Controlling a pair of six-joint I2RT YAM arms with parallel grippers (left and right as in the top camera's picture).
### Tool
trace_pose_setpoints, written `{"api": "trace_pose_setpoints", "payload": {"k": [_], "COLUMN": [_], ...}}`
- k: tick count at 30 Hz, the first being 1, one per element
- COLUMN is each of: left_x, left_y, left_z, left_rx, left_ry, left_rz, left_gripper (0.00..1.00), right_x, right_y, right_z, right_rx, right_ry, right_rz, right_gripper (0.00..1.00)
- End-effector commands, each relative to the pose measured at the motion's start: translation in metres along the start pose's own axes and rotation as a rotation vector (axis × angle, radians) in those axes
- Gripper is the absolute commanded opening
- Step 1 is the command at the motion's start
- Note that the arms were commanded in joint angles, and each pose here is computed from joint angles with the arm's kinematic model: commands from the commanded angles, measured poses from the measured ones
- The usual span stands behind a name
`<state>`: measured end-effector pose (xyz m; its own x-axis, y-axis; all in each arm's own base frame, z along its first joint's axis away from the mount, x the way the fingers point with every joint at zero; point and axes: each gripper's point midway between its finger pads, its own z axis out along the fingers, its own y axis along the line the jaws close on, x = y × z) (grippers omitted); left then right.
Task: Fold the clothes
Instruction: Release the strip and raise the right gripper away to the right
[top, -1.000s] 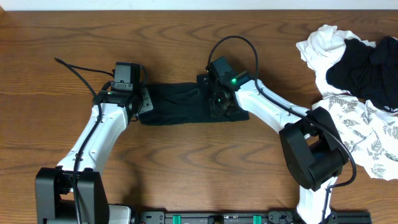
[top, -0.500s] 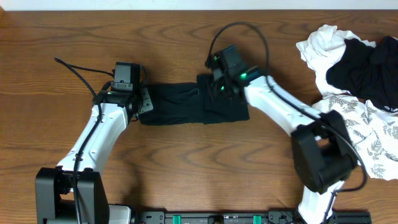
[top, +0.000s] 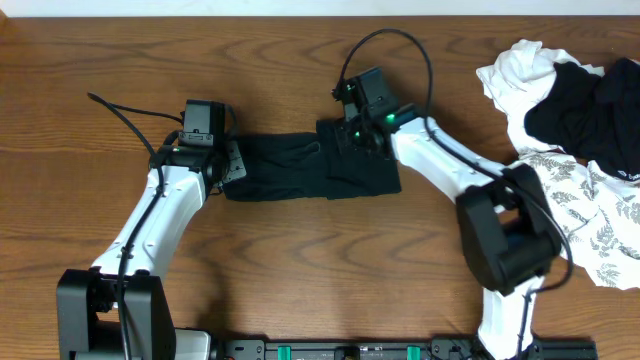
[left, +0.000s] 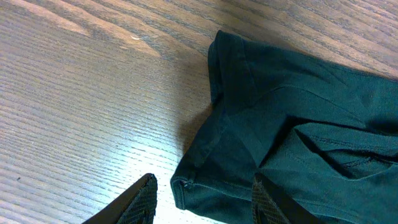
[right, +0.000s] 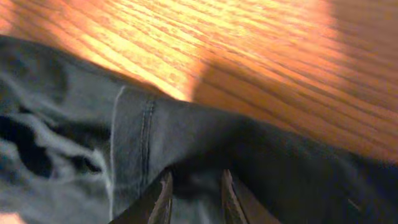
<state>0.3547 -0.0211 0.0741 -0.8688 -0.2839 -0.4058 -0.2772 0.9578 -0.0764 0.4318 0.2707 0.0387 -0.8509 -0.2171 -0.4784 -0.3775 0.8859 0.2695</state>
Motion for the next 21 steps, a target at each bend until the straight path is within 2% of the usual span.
{"api": "trace_pose_setpoints", "payload": {"k": [1,4,7,10,14,15,17,21], "left_x": [-0.004,-0.003,-0.003,-0.003,-0.003,-0.003,-0.003,-0.004], "left_y": [-0.001,-0.001,0.0,0.0,0.0,0.0,0.0,-0.001], "left_z": [-0.004,-0.004,-0.004,-0.004,-0.004,-0.004,-0.004,-0.004], "left_rx": [0.003,0.002,0.002,0.002,0.002,0.002,0.002,0.003], "left_ry": [-0.013,-0.01,-0.009,-0.009,-0.009,-0.009,-0.009,-0.014], "left_rz": [-0.002,-0.002,-0.002,-0.002,-0.002,-0.001,-0.002,-0.002], "left_gripper": [0.5,0.5,0.5,0.5,0.51,0.57,0.62,0.68], "right_x": [0.015,0.033,0.048,0.05,0.036,0.031,0.017,-0.022], "right_y": [0.008,0.01,0.007,0.005,0.004,0.005,0.006,0.01], "right_z": [0.027,0.047,0.061,0.061,0.049,0.044,0.031,-0.014], "right_rx": [-0.015,-0.016,-0.009,-0.006,-0.009,-0.01,-0.014,-0.018], "right_ry": [0.037,0.083,0.124,0.132,0.096,0.081,0.044,-0.077], "right_rz": [-0.011,-0.015,-0.012,-0.01,-0.005,-0.006,-0.005,-0.011], "right_gripper": [0.29,0.31,0.41,0.41,0.43,0.43,0.45,0.5]}}
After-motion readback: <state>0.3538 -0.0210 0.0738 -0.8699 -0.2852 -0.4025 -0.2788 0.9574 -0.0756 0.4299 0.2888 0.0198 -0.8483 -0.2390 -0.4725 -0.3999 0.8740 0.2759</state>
